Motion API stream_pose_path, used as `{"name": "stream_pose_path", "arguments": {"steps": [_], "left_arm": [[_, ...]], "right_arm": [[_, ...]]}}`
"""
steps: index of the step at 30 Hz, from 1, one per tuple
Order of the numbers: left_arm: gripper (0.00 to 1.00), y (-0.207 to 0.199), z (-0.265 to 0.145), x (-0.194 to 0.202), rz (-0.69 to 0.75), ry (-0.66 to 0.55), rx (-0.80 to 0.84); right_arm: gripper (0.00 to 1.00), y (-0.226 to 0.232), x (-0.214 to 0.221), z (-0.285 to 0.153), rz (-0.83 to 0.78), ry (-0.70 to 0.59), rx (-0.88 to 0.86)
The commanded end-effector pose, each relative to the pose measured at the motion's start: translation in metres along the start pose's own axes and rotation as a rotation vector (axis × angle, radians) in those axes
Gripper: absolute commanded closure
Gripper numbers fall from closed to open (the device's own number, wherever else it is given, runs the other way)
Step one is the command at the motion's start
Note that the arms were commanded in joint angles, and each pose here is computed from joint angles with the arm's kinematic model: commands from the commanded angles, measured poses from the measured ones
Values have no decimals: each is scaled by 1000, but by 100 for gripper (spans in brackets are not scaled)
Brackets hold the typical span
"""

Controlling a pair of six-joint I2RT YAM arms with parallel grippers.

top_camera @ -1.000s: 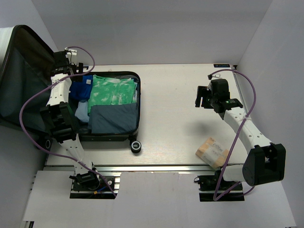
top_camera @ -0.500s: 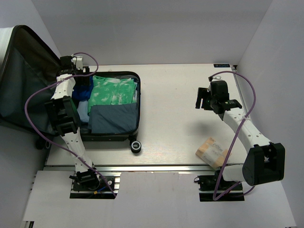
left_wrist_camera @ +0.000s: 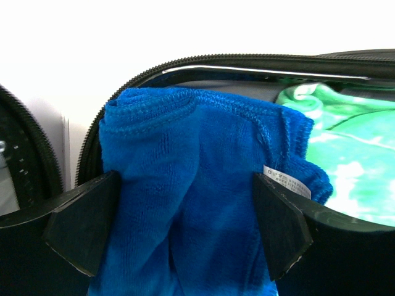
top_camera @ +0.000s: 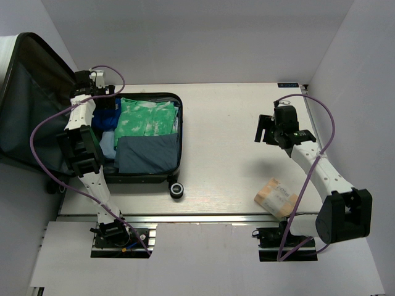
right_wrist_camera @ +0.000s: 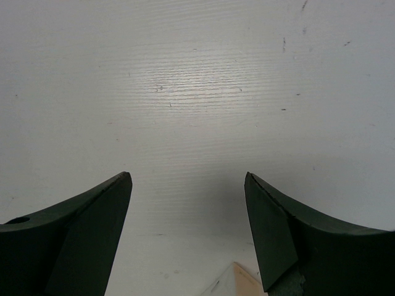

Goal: Pack the luggage

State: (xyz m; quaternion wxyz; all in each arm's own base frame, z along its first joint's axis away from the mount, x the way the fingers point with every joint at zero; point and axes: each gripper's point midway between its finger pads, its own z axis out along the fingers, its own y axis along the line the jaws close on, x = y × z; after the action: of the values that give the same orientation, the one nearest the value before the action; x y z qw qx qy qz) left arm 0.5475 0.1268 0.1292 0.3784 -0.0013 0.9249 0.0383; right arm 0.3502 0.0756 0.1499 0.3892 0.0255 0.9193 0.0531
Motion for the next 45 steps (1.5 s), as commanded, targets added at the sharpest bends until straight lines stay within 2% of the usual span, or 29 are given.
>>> {"name": "stream_pose_path", "arguments": {"steps": [1,6,11,12,16,18,19,21,22,24,25,28,31,32,34,38,39,41,42,45], "left_arm": [[2,-18,-54,-52,-1,-136,41],[2,-28,-106,-78,-89,-225,71],[2,-56,-133,-63,-187,-265,165],[2,-63,-155,-70,-234,-304,191],[2,-131,-174,-43,-332,-298,429],[2,-184,-189,-32,-339,-269,586],[2,-202,-204,-36,-313,-318,634],[2,-237,-206,-16,-300,-270,682],[2,-274,-216,-5,-250,-241,746],[2,-311,-224,9,-193,-202,790],[2,-345,-237,23,-135,-173,855],[2,-388,-251,50,-63,-116,926],[2,-392,-239,68,-27,-54,852],[2,-393,-239,73,-7,-49,842],[2,-390,-234,84,5,-25,808],[2,-380,-227,97,10,-12,759],[2,-379,-224,101,11,2,749],[2,-381,-221,107,16,30,757],[2,-384,-216,112,18,53,767],[2,-393,-215,118,16,83,812]], "right_arm": [[20,-6,-25,-30,71,-94,42],[11,-27,13,-48,227,-7,163],[11,-44,68,-67,367,72,242],[11,-47,86,-74,389,122,272],[11,-56,137,-107,456,214,308],[11,-62,162,-124,480,270,347],[11,-62,168,-129,509,261,340],[11,-60,179,-133,531,280,325],[11,-55,180,-133,541,282,294],[11,-42,187,-132,562,333,239],[11,-39,189,-129,565,350,228],[11,-29,206,-117,540,438,183],[11,-20,215,-103,510,495,133],[11,1,206,-92,521,481,8],[11,16,208,-77,512,494,-81],[11,18,150,-46,470,314,-68],[11,23,120,-36,445,239,-87],[11,33,90,-16,422,175,-120],[11,45,71,-14,399,148,-178],[11,69,54,11,372,162,-255]]}}
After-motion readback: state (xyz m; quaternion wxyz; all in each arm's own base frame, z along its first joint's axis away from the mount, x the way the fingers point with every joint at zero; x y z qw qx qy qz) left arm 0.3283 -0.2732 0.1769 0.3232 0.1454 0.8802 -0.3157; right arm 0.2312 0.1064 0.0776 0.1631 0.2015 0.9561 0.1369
